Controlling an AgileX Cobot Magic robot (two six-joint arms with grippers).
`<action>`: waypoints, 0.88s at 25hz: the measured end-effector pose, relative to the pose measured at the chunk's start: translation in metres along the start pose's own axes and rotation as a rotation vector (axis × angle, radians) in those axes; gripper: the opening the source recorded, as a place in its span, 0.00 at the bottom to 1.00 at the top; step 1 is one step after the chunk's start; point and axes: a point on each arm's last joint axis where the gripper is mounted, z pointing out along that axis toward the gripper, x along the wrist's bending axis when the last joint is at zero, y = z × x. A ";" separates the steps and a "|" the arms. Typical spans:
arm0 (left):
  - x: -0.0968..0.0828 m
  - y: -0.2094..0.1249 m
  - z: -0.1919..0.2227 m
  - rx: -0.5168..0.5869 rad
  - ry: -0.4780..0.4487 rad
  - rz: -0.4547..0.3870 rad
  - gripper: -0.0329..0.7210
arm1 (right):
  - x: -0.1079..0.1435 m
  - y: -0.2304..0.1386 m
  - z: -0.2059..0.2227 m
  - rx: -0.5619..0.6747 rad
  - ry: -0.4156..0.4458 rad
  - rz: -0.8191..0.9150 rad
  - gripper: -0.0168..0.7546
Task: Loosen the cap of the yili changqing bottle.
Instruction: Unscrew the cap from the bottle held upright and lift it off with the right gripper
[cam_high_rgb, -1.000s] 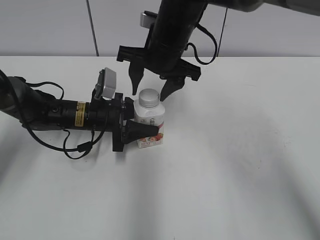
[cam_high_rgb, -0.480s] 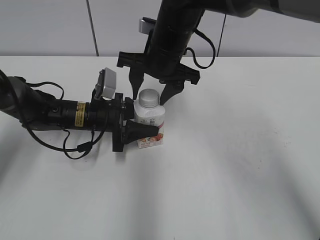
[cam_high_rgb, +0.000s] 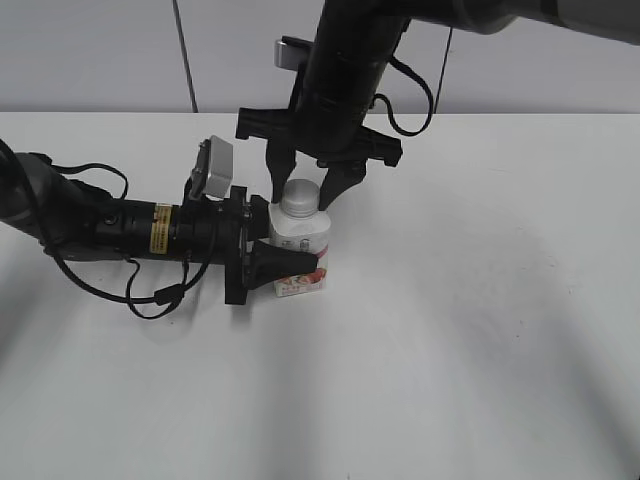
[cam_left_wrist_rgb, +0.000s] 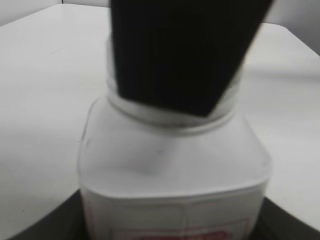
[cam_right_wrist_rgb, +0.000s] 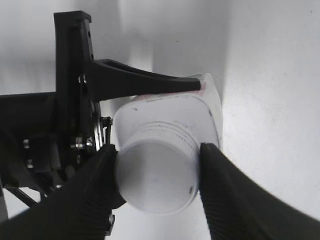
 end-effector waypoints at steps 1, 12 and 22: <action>0.000 0.000 0.000 0.001 -0.002 0.002 0.57 | 0.000 0.000 0.000 0.003 0.000 -0.015 0.54; -0.002 -0.001 0.000 0.007 -0.023 0.013 0.57 | 0.000 -0.003 0.000 0.031 0.011 -0.447 0.54; -0.003 -0.001 0.000 0.007 -0.031 0.021 0.57 | 0.000 -0.004 -0.001 0.038 0.022 -0.989 0.54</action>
